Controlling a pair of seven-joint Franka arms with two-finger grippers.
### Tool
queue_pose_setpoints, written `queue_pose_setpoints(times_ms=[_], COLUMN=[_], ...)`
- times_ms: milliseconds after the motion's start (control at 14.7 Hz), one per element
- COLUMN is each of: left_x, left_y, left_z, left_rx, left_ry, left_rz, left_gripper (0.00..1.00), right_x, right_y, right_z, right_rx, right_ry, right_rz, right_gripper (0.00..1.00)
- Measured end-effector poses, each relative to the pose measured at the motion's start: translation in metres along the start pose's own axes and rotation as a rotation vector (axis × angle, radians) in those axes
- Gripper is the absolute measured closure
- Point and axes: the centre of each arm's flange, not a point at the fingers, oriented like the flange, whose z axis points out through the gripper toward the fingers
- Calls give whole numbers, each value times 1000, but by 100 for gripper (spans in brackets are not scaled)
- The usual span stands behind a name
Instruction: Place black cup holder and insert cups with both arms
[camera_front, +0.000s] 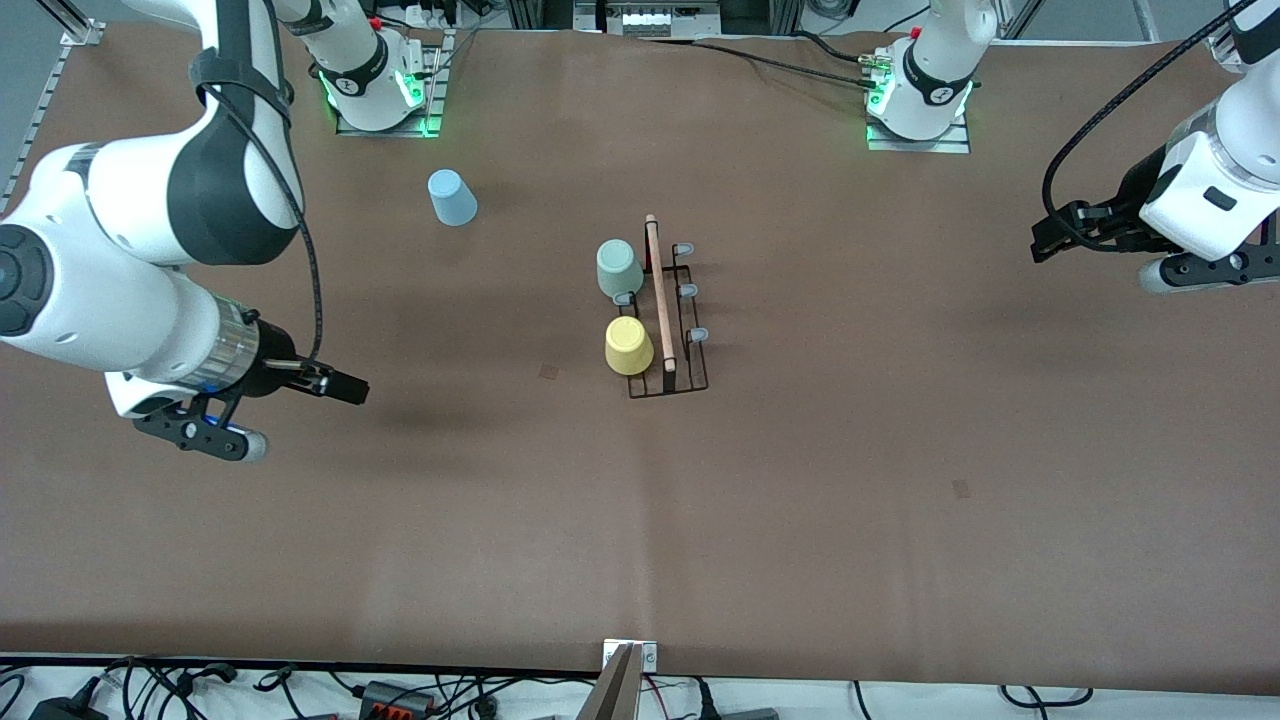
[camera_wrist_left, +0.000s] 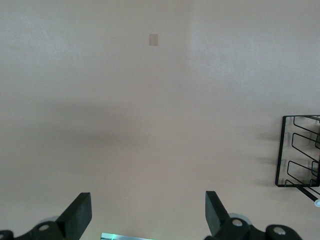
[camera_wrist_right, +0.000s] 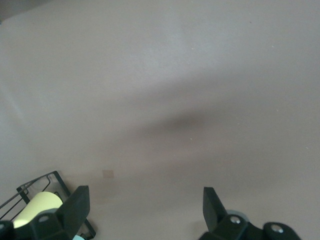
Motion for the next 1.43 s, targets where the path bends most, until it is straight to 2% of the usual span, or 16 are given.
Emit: queue_pose_setpoints(times_ms=[883,1222,1426], left_x=[0,1,1], left_y=[-1,-3,-3], left_z=[0,0,0], left_rx=[0,-1,-1], left_ry=[0,0,0], left_rz=[-2,-5,-5], left_gripper=[0,0,0], right_x=[13,21,21], right_y=[48,73,80], right_z=[-29,-39,-49], right_rx=[-6,25,-11], right_ry=[31,30,54], right_rz=[6,21,-49], right_gripper=[0,0,0])
